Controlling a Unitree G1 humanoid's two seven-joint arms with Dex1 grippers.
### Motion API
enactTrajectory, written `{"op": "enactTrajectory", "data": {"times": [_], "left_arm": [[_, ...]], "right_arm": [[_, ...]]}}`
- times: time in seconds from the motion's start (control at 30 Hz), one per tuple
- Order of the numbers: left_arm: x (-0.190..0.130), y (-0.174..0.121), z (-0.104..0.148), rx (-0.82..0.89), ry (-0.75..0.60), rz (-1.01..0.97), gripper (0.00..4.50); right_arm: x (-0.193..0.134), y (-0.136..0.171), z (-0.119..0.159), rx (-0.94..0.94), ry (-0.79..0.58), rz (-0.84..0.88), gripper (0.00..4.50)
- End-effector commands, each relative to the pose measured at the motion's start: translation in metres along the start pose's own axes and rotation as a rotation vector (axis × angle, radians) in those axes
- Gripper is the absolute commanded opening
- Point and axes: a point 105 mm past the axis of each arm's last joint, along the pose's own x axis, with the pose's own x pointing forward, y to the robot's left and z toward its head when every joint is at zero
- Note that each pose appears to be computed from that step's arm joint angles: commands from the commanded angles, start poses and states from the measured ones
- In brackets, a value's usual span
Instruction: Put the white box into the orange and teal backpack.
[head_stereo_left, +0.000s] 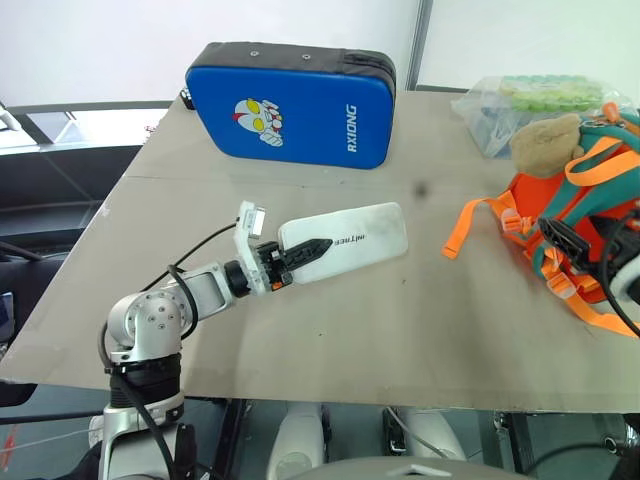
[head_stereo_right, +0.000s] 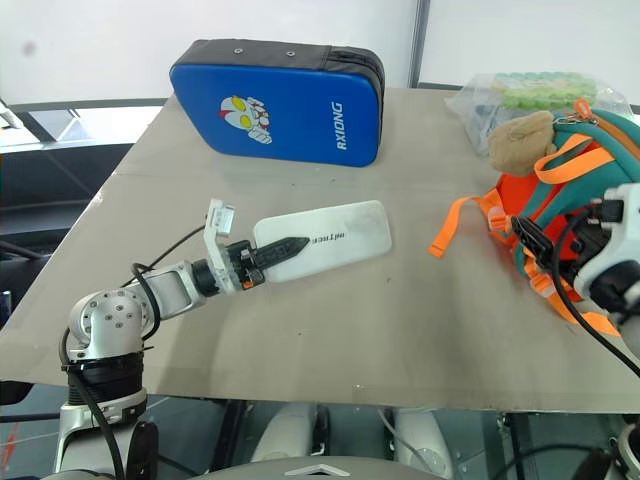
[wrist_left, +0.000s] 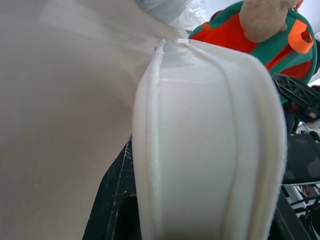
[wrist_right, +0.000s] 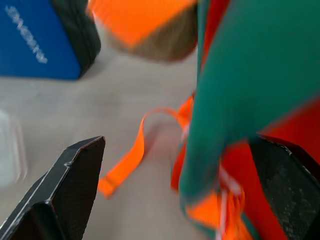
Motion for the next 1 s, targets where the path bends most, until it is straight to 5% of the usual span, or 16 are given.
{"op": "enactTrajectory", "data": {"times": [0.03, 0.07, 0.2, 0.33, 0.37, 0.67, 1.0], "left_arm": [[0.000, -0.027, 0.016, 0.098, -0.050, -0.086, 1.03], [0.000, -0.030, 0.016, 0.106, -0.058, -0.083, 1.03], [-0.002, -0.037, 0.020, 0.115, -0.109, -0.073, 1.03], [-0.006, -0.034, 0.017, 0.103, -0.142, -0.032, 1.03], [-0.007, -0.033, 0.017, 0.097, -0.160, -0.020, 1.03], [-0.028, 0.004, 0.060, 0.126, -0.433, 0.203, 1.03], [-0.064, 0.004, 0.097, 0.223, -0.631, 0.314, 1.03]], "right_arm": [[0.023, -0.006, 0.015, -0.011, -0.092, -0.080, 4.50], [0.030, -0.009, 0.020, -0.033, -0.118, -0.103, 4.50], [0.047, 0.001, 0.041, -0.127, -0.259, -0.058, 2.88], [0.057, 0.009, 0.049, -0.200, -0.313, 0.008, 1.05], [0.060, 0.015, 0.052, -0.211, -0.324, 0.046, 0.20], [0.077, 0.089, 0.098, -0.332, -0.458, 0.568, 0.02], [0.033, 0.164, 0.116, -0.394, -0.463, 1.146, 0.02]]}}
